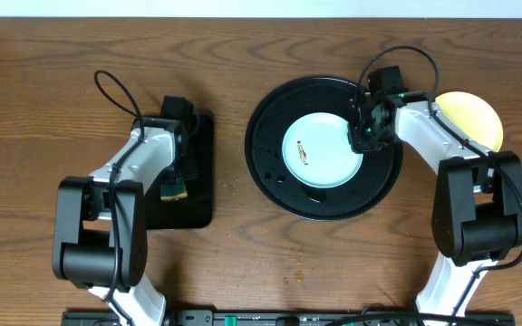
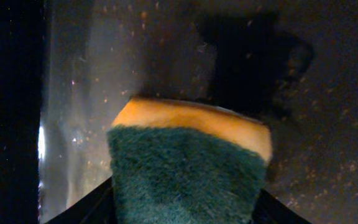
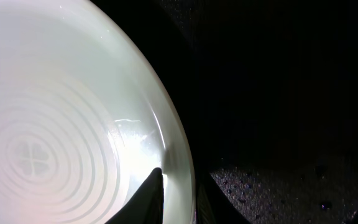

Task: Clean dirty plates on tray and stack at the side
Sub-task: 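Hold the pale blue plate rim with the right gripper on the tray, then lift the sponge from the black tray with the left gripper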

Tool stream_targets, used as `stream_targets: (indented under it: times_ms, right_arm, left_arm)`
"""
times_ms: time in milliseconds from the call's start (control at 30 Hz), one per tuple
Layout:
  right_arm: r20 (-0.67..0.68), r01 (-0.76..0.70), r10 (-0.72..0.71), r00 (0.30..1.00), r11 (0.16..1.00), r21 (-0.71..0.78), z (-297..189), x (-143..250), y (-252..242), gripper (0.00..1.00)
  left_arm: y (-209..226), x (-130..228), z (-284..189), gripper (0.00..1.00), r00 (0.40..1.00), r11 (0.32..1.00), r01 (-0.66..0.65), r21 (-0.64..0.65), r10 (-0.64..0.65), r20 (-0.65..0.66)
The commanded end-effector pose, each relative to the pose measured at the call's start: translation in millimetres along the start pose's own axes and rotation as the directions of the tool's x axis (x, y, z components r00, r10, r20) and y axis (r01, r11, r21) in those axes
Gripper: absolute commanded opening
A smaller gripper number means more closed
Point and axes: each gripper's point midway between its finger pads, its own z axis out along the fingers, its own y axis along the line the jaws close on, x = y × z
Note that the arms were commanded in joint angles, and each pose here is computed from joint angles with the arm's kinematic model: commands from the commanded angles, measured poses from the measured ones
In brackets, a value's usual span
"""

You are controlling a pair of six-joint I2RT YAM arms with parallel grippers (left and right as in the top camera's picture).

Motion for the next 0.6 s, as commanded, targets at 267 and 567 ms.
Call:
stream_targets:
  times_ms: [267,567]
  right_arm:
    - [-0.008,0.001,-0.001,1.000,1.000,-0.006,2.1,3.1,2.8,0.19]
    - [-0.012,0.000,0.000,1.000,1.000,-0.006,2.1,4.3,2.7,0.36]
  left_arm:
    - [7.8,2.6,-23.8,0.08,0.999,0.999,-0.045,-0.003,0.045,-0.018]
    - [23.1,-18.0,-122.8,0.07,0.967,0.994,0.036,0.106,-0.061,0.246]
